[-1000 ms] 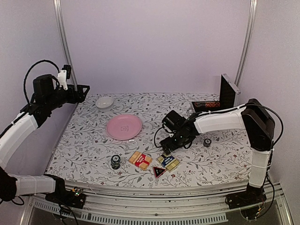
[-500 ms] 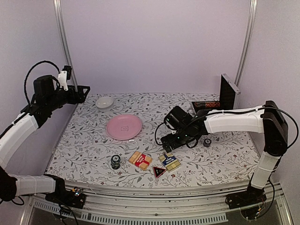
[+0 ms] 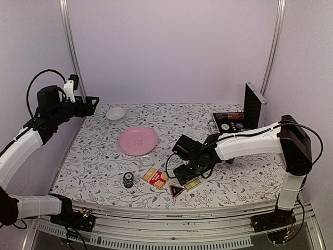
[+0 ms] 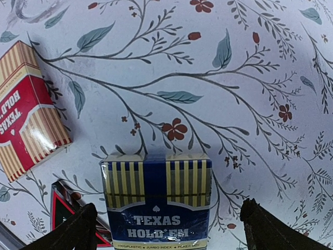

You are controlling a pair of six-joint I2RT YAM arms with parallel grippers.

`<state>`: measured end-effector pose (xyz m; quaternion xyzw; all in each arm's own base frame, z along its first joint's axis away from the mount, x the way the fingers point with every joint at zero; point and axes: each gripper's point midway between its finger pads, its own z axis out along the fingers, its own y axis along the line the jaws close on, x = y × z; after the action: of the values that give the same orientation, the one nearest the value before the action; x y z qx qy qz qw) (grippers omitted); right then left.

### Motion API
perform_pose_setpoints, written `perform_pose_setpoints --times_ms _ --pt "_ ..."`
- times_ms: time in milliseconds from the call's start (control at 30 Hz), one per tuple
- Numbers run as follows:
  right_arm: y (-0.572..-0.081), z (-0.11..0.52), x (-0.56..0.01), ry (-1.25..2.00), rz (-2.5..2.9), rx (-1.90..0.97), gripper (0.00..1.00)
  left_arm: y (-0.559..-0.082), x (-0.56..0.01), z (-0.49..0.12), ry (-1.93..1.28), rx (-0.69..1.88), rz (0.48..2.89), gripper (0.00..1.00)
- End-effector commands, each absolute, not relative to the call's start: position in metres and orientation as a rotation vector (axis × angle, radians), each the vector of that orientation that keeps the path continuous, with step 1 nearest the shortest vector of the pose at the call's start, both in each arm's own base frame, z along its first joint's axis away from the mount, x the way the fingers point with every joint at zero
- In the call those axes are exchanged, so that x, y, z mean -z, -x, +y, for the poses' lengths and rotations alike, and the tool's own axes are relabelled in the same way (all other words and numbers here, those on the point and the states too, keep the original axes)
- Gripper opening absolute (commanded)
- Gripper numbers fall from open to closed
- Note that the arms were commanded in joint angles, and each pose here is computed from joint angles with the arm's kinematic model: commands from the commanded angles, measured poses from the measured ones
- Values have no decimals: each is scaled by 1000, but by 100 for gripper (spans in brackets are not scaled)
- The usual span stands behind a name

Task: Pack up texas hold em set

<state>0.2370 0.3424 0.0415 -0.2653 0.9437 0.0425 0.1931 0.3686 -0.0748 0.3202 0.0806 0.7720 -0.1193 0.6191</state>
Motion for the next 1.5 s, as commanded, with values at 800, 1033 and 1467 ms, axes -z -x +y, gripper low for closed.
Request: perform_pose_setpoints --times_ms 800,1033,1467 --pt "-233 348 -15 793 2678 -15 71 -365 -334 -65 -146 205 1727 97" --pt "-243 345 -36 715 2630 3 66 -365 -333 -66 -147 206 1729 97" --pt "-387 264 -140 210 2417 -5 62 -364 -336 -65 -148 203 1722 97"
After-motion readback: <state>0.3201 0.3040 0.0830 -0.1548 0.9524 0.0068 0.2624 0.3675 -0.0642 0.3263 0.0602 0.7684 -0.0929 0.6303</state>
